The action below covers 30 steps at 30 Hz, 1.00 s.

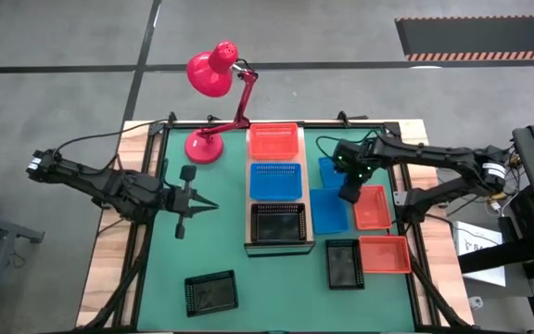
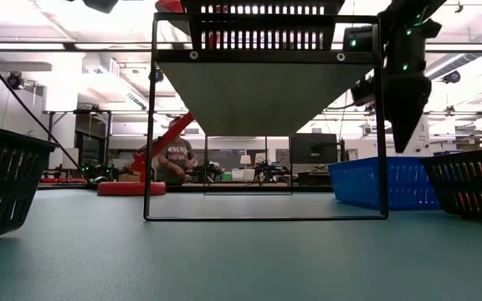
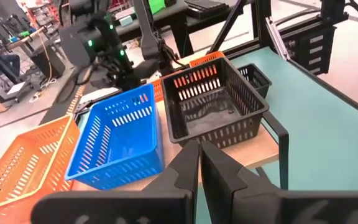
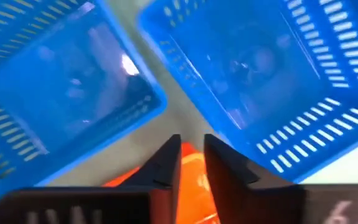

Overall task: Stack baskets on shelf by color
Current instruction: Stack the top blue bin on top of the blue bin on the shelf

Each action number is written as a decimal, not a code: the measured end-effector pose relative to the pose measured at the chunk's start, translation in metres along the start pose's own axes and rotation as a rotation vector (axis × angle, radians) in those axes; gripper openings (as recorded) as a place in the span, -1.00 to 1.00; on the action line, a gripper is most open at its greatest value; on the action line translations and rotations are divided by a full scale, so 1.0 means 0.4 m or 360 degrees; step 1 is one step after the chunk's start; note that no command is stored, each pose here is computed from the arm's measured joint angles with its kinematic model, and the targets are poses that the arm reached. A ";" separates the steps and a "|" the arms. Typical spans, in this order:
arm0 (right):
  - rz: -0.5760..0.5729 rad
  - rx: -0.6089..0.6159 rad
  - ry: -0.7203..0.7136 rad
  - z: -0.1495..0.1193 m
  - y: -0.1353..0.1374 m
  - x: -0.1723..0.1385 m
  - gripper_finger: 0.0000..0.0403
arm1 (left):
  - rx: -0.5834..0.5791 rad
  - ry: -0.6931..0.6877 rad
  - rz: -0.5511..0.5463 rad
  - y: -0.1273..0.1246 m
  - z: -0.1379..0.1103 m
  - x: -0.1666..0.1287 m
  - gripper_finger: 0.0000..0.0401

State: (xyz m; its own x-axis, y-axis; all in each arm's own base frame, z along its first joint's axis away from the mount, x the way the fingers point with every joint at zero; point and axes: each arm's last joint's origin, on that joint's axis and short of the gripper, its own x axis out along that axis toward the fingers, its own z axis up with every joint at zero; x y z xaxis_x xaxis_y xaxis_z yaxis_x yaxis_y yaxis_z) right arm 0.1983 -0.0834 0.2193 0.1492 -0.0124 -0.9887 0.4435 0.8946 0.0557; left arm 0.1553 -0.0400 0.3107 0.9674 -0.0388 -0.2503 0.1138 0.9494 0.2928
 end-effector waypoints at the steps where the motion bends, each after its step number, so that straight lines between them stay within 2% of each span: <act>1: -0.0026 0.0001 0.0016 0.003 -0.002 0.005 -0.61 | 0.0000 -0.0002 0.0000 0.000 0.000 -0.001 -0.99; 8: -0.0197 -0.0154 0.0118 0.023 -0.007 0.041 -0.21 | 0.0003 0.0013 -0.0004 -0.002 -0.001 0.005 -0.99; 14: -0.0203 -0.0183 0.0180 0.035 -0.007 0.070 -0.15 | 0.0010 0.0035 -0.0010 -0.004 -0.004 0.012 -0.99; 21: -0.0216 -0.0193 0.0232 0.055 -0.009 0.114 -0.31 | 0.0011 0.0034 -0.0010 -0.004 -0.004 0.012 -0.99; 28: -0.0216 -0.0203 0.0244 0.056 -0.009 0.119 -0.85 | 0.0013 0.0038 -0.0013 -0.005 -0.004 0.014 -0.99; 30: -0.0216 -0.0203 0.0231 0.055 -0.009 0.115 -0.92 | 0.0015 0.0042 -0.0014 -0.005 -0.006 0.015 -0.99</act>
State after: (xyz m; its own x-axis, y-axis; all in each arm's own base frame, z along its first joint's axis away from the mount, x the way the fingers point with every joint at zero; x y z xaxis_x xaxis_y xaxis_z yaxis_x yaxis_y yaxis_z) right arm 0.2232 -0.0971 0.1768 -0.0371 -0.0801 -0.9961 0.3343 0.9384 -0.0879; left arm 0.1604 -0.0416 0.3065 0.9601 -0.0385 -0.2770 0.1242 0.9461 0.2990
